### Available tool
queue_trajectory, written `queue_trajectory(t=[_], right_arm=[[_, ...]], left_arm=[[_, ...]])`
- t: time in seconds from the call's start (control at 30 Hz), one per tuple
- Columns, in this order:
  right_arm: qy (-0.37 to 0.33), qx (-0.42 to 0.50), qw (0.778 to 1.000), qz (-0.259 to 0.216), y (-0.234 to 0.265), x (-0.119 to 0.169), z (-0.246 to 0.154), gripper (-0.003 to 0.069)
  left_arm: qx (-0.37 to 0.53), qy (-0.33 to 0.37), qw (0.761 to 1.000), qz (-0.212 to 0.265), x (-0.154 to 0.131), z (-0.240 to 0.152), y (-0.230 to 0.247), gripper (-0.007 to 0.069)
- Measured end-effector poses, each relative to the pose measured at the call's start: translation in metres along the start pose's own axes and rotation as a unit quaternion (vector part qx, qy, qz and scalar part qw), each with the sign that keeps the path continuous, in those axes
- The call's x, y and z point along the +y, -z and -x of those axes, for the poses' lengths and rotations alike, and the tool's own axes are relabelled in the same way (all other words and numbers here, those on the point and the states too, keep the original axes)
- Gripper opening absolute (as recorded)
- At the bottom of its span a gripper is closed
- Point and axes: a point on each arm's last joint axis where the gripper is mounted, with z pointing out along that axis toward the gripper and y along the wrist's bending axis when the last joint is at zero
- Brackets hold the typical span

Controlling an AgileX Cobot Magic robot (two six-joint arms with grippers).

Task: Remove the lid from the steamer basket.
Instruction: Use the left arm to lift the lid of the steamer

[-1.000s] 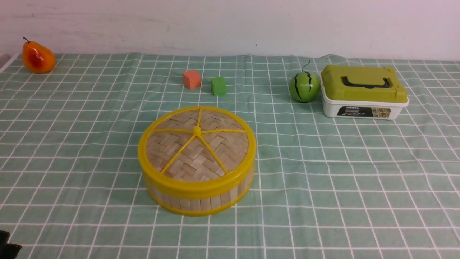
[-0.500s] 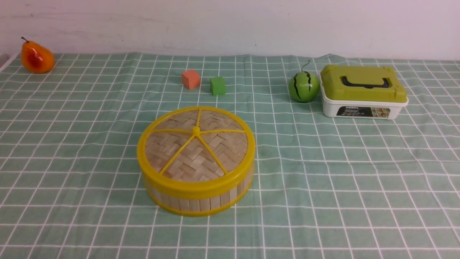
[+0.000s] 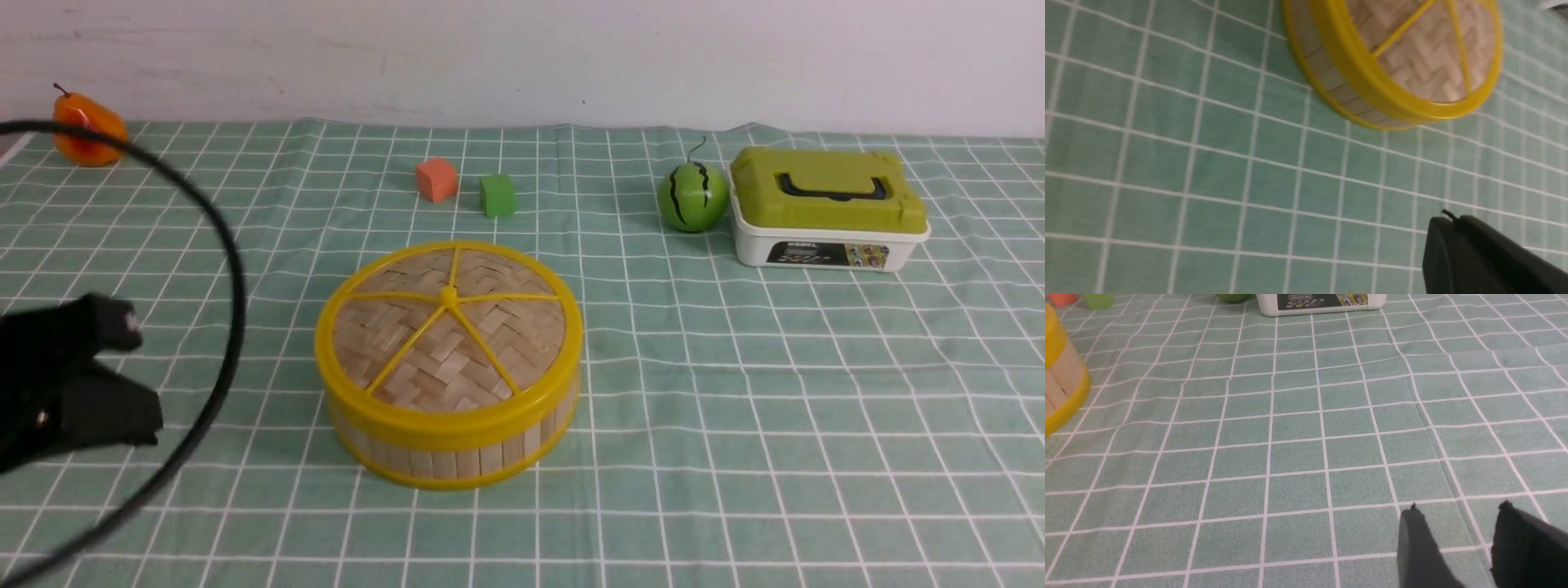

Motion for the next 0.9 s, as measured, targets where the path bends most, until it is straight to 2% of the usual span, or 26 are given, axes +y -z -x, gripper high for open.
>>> queue_trajectory(t=[0.07,0.1,0.27,0.37,0.4,0.5,0.57,0.7,0.9], right_arm=[[0.0,0.0,1.0,0.0,0.0,0.0,0.0,0.0241],[0.0,0.0,1.0,0.0,0.0,0.0,0.0,0.0241],[0.0,0.0,1.0,0.0,0.0,0.0,0.0,0.0241],[0.0,0.0,1.0,0.0,0.0,0.0,0.0,0.0241],[0.0,0.0,1.0,0.0,0.0,0.0,0.0,0.0241],[0.0,0.0,1.0,0.0,0.0,0.0,0.0,0.0241],[0.0,0.0,1.0,0.0,0.0,0.0,0.0,0.0241],[0.0,0.0,1.0,0.0,0.0,0.0,0.0,0.0241],[0.0,0.0,1.0,0.0,0.0,0.0,0.0,0.0241]], left_arm=[[0.014,-0.012,1.0,0.012,-0.009,0.018,-0.008,-0.0013],[0.036,-0.029,0.999,0.014,-0.023,0.032,-0.018,-0.0013],[0.105,-0.089,0.99,0.03,-0.076,0.044,-0.061,-0.0013],[0.142,-0.14,0.977,0.08,-0.107,0.047,-0.103,-0.0013],[0.145,-0.144,0.975,0.083,-0.111,0.048,-0.108,-0.0013],[0.13,-0.18,0.966,0.135,-0.139,0.054,-0.151,-0.0013],[0.112,-0.195,0.963,0.149,-0.151,0.06,-0.171,-0.0013],[0.103,-0.203,0.962,0.148,-0.165,0.064,-0.195,0.0004],[0.089,-0.223,0.953,0.182,-0.161,0.069,-0.211,0.0098]])
